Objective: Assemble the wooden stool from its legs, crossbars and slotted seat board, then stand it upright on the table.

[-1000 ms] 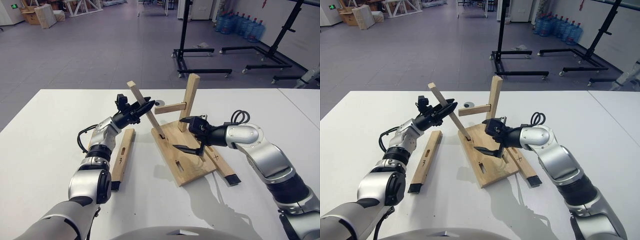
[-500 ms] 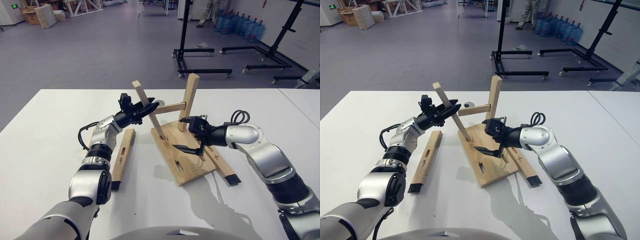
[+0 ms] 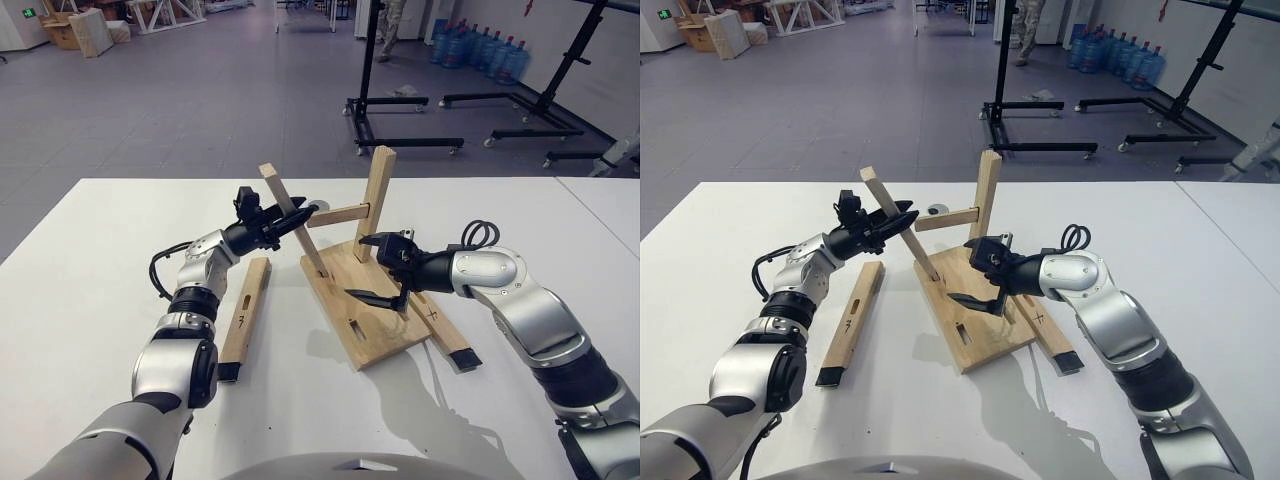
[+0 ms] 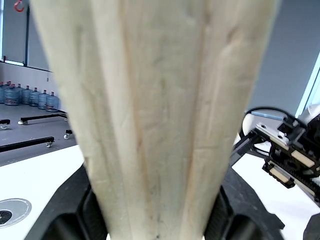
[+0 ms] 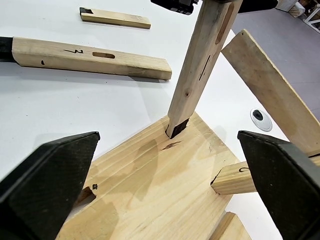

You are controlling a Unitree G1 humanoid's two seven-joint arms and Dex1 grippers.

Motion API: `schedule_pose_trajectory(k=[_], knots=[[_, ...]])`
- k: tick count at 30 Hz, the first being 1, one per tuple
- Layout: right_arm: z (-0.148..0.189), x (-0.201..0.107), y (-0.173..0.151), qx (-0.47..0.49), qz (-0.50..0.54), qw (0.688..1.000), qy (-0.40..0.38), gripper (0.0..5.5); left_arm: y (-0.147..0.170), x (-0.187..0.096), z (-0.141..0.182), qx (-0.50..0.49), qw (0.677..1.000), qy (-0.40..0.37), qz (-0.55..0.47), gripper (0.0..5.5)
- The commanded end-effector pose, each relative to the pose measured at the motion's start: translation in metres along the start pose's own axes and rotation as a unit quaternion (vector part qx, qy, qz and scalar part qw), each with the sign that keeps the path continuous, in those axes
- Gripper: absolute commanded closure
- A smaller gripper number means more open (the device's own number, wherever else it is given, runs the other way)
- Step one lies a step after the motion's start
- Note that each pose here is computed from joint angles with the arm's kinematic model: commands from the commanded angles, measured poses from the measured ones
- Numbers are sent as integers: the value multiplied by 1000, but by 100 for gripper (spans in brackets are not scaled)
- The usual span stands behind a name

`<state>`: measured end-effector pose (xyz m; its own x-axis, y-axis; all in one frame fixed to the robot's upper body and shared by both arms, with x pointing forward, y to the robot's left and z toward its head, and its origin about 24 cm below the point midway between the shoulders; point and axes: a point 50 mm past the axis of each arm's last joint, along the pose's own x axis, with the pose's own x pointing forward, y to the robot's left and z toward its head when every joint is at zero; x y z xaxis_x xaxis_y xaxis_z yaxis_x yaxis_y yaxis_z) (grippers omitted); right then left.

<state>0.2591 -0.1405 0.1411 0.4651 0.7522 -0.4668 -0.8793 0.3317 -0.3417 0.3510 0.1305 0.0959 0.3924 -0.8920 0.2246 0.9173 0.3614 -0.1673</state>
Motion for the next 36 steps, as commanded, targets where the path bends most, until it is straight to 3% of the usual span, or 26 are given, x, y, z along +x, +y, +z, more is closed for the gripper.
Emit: schedule_pose_trajectory(k=[1,10,24,30,36], knots=[[4,-1,-1,-7,-5,1000,-1,41,-3,-1,-12,8,999,53,-4,349],[8,2,-1,-8,-7,1000,-7,41,0,13,-6,-36,999,34,14,349],[9,4,-2,-6,-9,1000,-11,41,-2,17,-19,-28,995,97,16,349],[39,-13,-42,-19,-107,992,-68,41,0,15,-17,-30,996,87,21,349],[101,-29,-91,-67,-271,944,-174,41,-1,15,-18,-29,995,89,22,349]])
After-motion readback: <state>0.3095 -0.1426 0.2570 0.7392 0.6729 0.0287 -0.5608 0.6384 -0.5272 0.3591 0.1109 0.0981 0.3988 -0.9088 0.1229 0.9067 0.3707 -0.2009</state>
